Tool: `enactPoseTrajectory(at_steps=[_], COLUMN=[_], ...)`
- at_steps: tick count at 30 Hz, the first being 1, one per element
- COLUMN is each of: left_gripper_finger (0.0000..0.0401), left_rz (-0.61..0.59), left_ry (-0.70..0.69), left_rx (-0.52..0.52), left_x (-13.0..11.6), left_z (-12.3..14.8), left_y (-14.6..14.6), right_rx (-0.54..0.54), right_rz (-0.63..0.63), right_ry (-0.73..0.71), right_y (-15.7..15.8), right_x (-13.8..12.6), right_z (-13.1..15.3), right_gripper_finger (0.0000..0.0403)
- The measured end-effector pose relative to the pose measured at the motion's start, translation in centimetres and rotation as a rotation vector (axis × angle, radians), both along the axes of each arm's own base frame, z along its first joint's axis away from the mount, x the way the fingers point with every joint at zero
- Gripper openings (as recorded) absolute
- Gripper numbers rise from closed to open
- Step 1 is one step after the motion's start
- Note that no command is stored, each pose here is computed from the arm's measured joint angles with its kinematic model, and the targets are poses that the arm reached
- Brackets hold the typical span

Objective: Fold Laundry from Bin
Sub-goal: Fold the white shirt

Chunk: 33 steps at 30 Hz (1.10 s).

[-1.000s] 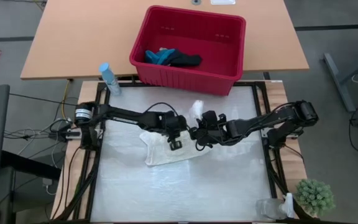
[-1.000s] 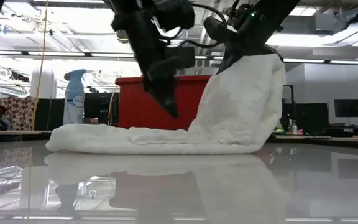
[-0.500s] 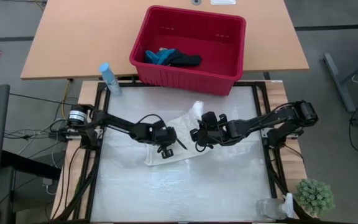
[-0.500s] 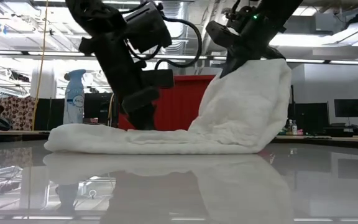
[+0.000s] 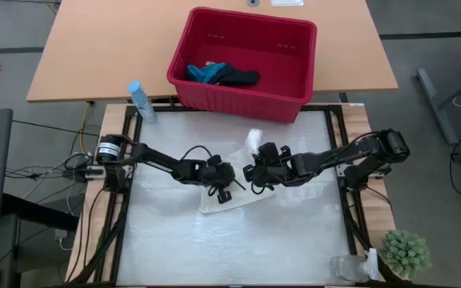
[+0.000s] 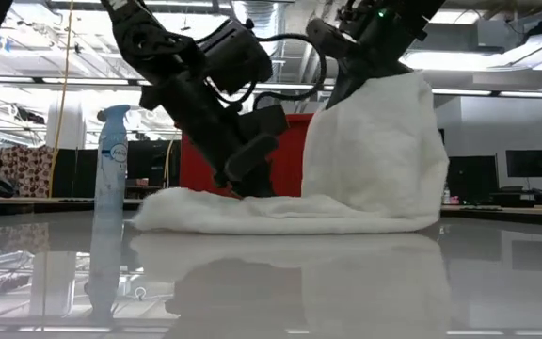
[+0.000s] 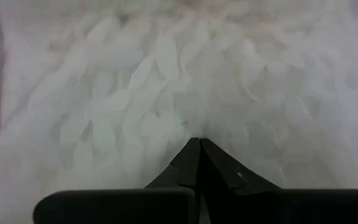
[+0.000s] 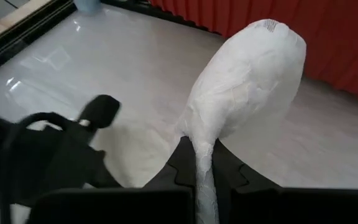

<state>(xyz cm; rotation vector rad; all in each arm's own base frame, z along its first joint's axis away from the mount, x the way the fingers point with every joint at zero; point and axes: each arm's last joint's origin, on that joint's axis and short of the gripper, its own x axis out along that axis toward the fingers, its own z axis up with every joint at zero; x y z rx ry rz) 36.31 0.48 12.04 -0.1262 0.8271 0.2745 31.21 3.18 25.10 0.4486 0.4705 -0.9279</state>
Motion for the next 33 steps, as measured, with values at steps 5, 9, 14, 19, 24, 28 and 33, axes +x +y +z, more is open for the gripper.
enactPoseTrajectory(at_steps=[5,9,14,19,24,28,33], left_gripper_finger=[0.0000,0.0000,0.0000,0.0000,0.0000,0.0000,0.0000], left_rz=[-0.015,-0.037,-0.062,-0.063,-0.076,-0.035,0.023], left_ry=[-0.098,-0.126,-0.031,0.165,0.192,0.178,0.113], left_rx=[-0.017,0.000,0.014,0.008,0.001,0.028,0.058], left_x=[1.0,1.9,1.4,-0.3,-2.7,-5.0,-7.2], left_z=[0.1,1.2,3.4,5.8,9.4,12.3,14.0], left_y=[0.5,0.5,-0.1,-0.5,-1.4,-2.0,-2.9], right_rx=[-0.001,0.001,0.004,0.014,0.018,0.035,0.066], right_rz=[0.005,0.006,0.010,0.024,0.052,0.078,0.145], right_ry=[-0.015,-0.020,-0.021,-0.032,-0.048,-0.038,-0.054], right_y=[0.0,0.1,0.2,0.2,0.6,0.8,1.2], right_x=[0.2,0.3,0.3,0.5,1.1,2.0,3.8], right_z=[0.6,0.7,0.7,0.7,0.4,-0.7,-2.3], right_gripper_finger=[0.0038,0.0038,0.0038,0.0038,0.0038,0.0038,0.0038])
